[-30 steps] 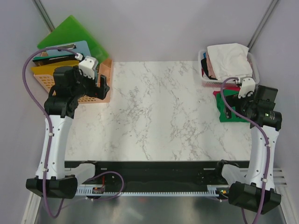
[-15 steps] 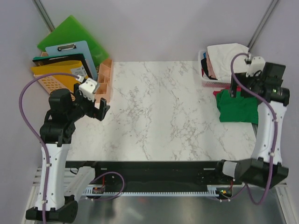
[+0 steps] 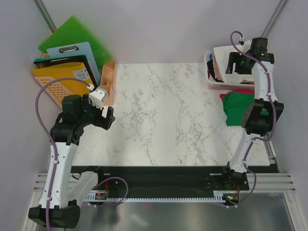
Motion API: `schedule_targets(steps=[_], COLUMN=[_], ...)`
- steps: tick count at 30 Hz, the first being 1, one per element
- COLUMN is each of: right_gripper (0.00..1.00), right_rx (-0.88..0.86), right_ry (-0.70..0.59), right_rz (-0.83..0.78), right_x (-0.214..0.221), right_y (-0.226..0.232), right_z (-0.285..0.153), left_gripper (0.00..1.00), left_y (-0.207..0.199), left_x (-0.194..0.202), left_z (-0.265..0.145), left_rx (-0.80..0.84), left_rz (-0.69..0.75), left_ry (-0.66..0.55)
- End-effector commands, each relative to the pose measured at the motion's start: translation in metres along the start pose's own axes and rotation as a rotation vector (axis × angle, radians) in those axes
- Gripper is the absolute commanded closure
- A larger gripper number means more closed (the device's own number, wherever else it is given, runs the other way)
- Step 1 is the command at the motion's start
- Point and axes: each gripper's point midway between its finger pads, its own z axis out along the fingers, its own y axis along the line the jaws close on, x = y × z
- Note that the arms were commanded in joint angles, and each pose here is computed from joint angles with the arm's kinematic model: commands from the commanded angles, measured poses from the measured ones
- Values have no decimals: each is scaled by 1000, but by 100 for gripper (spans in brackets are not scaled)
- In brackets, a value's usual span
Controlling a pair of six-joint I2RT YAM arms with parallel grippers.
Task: Fold and stack the t-shirts
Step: Grab the tshirt from the pile
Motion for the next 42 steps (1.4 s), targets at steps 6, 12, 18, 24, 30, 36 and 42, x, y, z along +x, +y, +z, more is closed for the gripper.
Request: schedule_targets(steps=[6,12,18,24,30,36,42], right_gripper=[27,29,63,100,100,100,100], right_rx=[122,116,97,89,16,-107,-136], right_ry=[-48,-56,-40,-86,-361,-653,-945], right_rz=[-17,1,16,-6,-138,-221,-329], right_x=[-28,-26,-13,-22,-75,-83,-61], right_y=[-30,-37,-35,-30,11,78,129], right_z=[45,83,102,84,-39,-204,-364], left_gripper=[0,0,0,0,0,0,0], left_y=[-2,0,0,-2,-5,-9,-12], left_x=[-9,-8,2,5,20,27,28], left_z=[13,12,16,19,28,26,24], left_rx=[42,24,27,41,61,63,70], left_rz=[-56,-65,-66,-67,-63,-52,-52], left_ry=[-4,-6,22,31,60,47,38])
